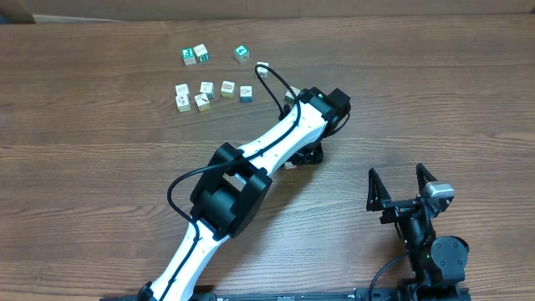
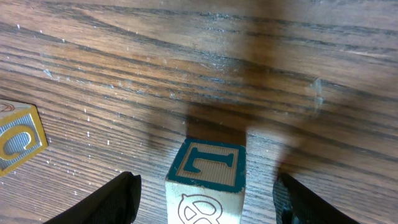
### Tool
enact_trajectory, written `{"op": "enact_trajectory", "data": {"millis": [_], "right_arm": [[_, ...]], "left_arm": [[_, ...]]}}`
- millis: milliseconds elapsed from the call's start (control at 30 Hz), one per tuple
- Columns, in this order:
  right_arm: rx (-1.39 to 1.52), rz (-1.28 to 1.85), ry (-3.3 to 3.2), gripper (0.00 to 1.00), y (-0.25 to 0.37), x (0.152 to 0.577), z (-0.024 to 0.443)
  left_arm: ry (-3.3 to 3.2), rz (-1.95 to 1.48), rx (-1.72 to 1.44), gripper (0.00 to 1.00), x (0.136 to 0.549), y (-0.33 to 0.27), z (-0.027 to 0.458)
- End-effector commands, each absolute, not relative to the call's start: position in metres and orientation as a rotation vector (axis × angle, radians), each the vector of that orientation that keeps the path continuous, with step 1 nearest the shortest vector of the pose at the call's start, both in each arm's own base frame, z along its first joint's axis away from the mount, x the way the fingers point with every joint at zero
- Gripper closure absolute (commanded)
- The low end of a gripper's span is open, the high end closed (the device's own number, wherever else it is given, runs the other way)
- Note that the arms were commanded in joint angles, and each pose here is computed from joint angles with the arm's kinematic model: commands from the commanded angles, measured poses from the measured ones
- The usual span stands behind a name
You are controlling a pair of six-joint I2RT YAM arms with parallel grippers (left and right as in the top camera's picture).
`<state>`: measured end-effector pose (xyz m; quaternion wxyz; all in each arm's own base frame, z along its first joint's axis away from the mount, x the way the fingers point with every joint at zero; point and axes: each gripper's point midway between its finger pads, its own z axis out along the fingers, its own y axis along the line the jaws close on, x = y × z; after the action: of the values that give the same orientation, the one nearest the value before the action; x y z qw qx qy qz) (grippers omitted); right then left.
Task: Form a horizontal line
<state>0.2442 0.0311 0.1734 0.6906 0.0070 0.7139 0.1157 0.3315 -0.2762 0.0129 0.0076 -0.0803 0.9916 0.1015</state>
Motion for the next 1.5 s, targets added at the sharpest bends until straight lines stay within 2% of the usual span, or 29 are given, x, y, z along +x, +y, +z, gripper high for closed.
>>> {"op": "enact_trajectory", "data": {"millis": [0,400,733,967,1133,1400,1467], "right_arm": [[0.020,0.247,1.593,0.00,0.029,0.245,0.171],[0.020,0.247,1.593,0.00,0.029,0.245,0.171],[0.020,0.247,1.593,0.00,0.029,0.245,0.171],[0.020,0.247,1.593,0.00,0.029,0.245,0.171],[0.020,0.247,1.593,0.00,0.029,0.245,0.171],[0.020,0.247,1.593,0.00,0.029,0.245,0.171],[0.020,0.247,1.593,0.00,0.029,0.245,0.171]], "left_arm": [[3.096,0.344,-0.209,0.34,0.331,-0.274,0.012],[3.071,0.261,-0.054,0.30,0.354,-0.280,0.043],[3.013,0.167,-0.053,0.28,0.375,-0.278,0.106],[2.991,0.136,-0.008,0.27,0.372,-0.276,0.143],[3.004,0.131,0.060,0.26,0.369,-0.275,0.147],[3.018,0.111,0.070,0.41,0.366,-0.278,0.147],[3.017,0.110,0.070,0.51,0.366,-0.278,0.147]]}}
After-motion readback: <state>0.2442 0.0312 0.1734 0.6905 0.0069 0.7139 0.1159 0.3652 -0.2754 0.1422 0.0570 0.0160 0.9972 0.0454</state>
